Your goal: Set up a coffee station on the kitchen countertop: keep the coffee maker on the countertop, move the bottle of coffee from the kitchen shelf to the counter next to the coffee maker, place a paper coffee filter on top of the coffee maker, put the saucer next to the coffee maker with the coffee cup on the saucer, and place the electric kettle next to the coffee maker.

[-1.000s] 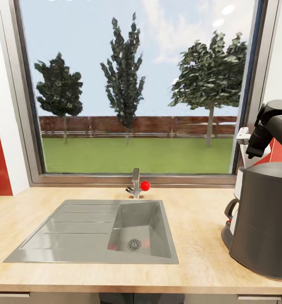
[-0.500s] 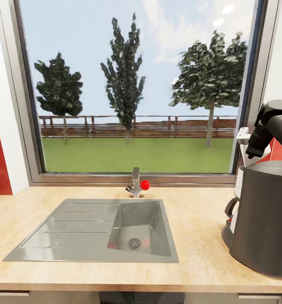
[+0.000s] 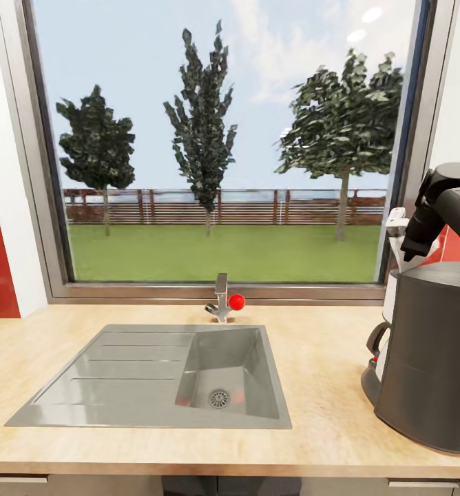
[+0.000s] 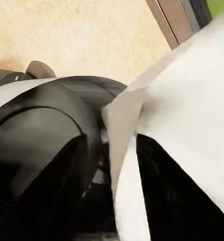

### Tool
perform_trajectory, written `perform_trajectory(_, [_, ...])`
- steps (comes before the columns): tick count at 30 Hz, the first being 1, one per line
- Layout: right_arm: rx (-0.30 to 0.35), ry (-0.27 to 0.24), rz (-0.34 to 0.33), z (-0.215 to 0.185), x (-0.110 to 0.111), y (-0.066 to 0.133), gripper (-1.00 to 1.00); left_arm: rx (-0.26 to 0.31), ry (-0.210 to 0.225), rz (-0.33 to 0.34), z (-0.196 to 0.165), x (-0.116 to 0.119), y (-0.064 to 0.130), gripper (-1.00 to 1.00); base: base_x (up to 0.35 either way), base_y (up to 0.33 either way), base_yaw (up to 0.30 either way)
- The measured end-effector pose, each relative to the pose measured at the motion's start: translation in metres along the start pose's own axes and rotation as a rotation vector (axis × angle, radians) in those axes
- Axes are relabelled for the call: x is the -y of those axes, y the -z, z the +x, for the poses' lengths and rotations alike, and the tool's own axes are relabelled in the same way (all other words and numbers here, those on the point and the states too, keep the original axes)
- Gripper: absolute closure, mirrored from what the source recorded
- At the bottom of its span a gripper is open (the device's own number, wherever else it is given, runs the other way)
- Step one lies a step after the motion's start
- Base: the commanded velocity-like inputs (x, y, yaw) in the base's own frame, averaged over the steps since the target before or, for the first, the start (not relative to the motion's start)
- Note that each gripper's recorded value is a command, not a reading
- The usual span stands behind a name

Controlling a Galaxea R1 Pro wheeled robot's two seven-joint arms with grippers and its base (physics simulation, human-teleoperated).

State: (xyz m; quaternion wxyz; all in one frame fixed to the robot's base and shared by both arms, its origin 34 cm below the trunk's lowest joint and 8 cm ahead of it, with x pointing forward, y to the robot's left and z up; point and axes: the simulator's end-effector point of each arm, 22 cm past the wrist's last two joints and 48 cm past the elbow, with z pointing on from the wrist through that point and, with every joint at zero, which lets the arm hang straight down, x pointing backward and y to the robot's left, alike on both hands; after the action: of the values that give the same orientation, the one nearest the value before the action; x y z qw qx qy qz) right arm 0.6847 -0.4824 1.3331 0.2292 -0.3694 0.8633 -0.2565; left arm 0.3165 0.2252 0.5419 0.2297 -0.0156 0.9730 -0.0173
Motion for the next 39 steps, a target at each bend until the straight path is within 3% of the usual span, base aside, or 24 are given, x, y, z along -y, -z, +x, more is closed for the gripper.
perform_trajectory(39, [-0.002, 0.001, 0.001, 0.0001, 0.0, -0.0001, -1.0, 0.0, 0.0, 0.0, 0.0, 0.0, 0.0, -1.0, 0.0, 0.0, 0.0])
